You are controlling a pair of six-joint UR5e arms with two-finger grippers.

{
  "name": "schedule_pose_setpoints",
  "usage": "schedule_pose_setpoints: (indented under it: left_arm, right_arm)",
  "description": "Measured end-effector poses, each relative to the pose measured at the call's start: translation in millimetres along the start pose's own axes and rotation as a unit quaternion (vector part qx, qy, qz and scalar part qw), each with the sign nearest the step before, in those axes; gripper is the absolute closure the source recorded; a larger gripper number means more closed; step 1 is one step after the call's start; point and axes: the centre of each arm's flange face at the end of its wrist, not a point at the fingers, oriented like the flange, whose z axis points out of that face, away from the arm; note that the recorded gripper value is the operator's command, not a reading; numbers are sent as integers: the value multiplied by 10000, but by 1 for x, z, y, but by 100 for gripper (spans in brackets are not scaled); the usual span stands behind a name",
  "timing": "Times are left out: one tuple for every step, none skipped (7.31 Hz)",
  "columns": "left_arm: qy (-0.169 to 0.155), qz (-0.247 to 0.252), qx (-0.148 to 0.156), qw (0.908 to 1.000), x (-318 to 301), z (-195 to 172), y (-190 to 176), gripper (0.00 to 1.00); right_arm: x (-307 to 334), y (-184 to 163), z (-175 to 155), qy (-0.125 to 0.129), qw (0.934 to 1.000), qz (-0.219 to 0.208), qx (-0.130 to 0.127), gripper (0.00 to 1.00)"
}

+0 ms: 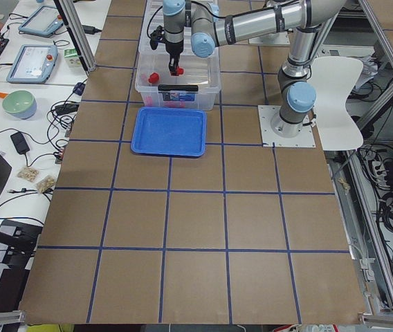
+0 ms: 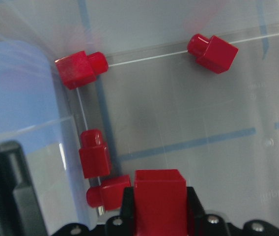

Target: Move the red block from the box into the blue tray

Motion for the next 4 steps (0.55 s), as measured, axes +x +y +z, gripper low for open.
schedule_pose_setpoints:
  left_arm:
    - [-54,-275,-53,9996,-40,-21,2,98]
    - [-30,-570,-128,9983,-93,-23,2,98]
    - [16,-694,-230,9973,-142,-14,4,98]
    - [99,-662,-313,9973,-182,2,6,98]
  right_arm:
    - [39,2,0,39,9998,-212,-8,0]
    - [85,8,3,76,9990,-439,-35,0]
    - [129,18,7,102,9980,-626,-80,0]
    - [168,30,17,85,9973,-715,-171,0]
